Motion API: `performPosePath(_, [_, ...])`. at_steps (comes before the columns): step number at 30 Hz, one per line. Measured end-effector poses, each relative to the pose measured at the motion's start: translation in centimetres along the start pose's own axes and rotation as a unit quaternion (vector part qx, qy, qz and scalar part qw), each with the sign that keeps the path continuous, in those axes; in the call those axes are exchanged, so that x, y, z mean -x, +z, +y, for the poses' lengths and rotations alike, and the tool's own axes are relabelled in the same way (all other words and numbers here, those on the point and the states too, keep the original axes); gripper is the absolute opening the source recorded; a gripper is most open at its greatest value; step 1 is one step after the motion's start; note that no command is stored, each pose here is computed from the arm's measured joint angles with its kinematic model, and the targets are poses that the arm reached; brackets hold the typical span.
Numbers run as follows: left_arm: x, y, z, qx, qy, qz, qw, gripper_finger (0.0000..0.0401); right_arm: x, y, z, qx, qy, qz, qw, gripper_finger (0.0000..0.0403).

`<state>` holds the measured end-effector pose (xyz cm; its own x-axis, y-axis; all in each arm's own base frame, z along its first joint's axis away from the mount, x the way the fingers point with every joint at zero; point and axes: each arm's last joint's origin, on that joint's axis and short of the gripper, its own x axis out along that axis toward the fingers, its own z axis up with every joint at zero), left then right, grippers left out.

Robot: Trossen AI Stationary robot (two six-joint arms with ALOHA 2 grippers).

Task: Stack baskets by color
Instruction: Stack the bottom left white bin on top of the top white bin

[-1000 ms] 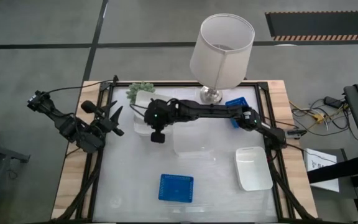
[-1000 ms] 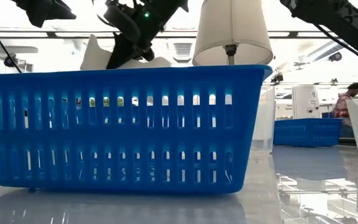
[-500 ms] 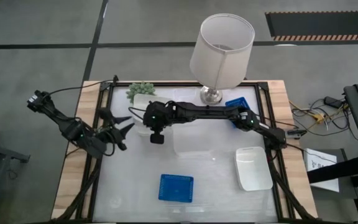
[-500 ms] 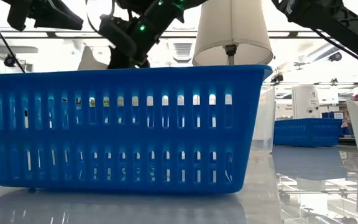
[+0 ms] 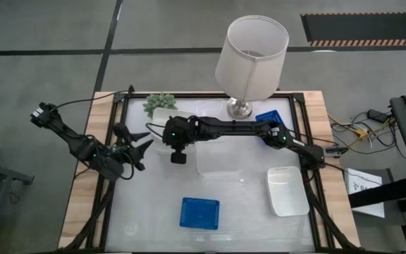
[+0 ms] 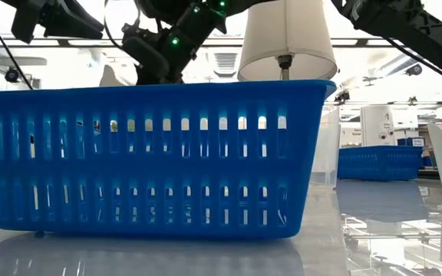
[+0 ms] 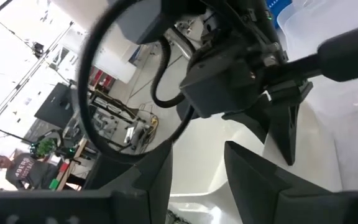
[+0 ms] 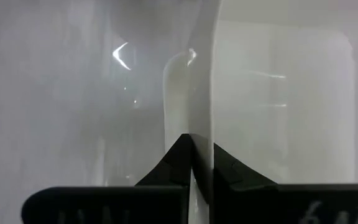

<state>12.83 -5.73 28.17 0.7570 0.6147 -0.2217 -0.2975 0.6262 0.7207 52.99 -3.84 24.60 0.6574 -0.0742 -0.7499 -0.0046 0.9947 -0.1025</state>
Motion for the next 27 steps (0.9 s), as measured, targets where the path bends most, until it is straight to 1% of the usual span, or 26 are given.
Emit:
performPosePath(9, [0.1,-0.1,0.2,0.005,0.001,-0.002,1.0,0.013,-0.4,-0.4,0.1,0.006,0.001,0.009,1.0,0.0009])
performPosePath(12, [0.1,-0.1,0.2,0.005,0.001,-0.002,1.0,0.013,-0.6,-0.6,0.1,0.019,0.002,0.013,1.0,0.0009])
performPosePath(15, [0.1,-0.1,0.2,0.005,0.001,-0.002,1.0,0.013,-1.0,-0.9,0.1,0.022,0.002,0.011,1.0,0.0016])
performPosePath(18, [0.1,-0.1,0.2,0.005,0.001,-0.002,1.0,0.013,-1.2,-1.1,0.2,0.026,0.003,0.014,1.0,0.0034])
performPosePath(27, [0.1,0.0,0.2,0.005,0.001,-0.002,1.0,0.013,-1.3,-1.0,0.2,0.027,0.002,0.008,1.0,0.0111])
